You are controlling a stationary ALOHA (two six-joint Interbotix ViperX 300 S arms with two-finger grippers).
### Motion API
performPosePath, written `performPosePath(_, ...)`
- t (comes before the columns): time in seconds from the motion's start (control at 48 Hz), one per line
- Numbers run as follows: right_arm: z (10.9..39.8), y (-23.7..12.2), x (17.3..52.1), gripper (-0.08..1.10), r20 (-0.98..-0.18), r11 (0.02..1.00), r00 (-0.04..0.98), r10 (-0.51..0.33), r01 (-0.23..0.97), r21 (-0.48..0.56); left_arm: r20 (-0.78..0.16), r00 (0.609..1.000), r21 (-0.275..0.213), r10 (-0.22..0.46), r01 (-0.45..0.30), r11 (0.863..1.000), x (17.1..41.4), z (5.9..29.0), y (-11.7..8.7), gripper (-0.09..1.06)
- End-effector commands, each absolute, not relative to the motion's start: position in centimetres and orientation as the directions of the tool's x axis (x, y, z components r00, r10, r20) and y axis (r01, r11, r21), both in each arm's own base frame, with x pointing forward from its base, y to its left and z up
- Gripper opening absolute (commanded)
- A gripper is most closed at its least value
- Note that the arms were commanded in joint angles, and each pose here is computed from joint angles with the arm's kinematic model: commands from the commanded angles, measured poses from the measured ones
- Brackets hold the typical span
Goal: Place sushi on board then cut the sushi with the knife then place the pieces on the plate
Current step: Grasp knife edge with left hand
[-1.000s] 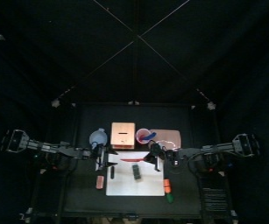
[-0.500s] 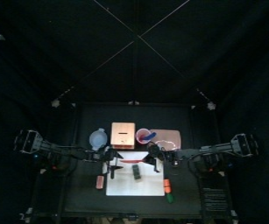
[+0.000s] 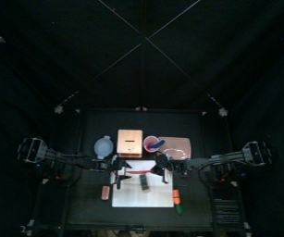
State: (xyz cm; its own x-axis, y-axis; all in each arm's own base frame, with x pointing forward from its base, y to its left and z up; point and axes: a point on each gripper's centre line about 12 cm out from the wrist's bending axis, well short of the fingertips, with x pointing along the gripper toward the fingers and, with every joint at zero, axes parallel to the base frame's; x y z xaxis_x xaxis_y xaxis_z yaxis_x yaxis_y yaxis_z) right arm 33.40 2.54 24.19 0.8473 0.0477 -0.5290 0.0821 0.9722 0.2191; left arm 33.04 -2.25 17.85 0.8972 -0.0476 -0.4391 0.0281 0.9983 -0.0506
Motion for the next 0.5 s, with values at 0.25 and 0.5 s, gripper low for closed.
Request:
performPosePath(0.25, 25.25, 2.85, 33.48, 0.49, -0.494, 0.971, 0.868, 0.059, 0.065, 0.231, -0.427, 0.904, -0.043, -0.034, 0.017, 0.999, 34.55, 18.16, -1.79, 0.72)
performPosePath(0.5, 24.62, 3.04, 33.20, 0.49, -0.509, 0.968, 0.859, 0.065, 0.069, 0.240, -0.425, 0.904, -0.042, -0.041, 0.026, 0.999, 34.51, 18.36, -2.02, 0.58)
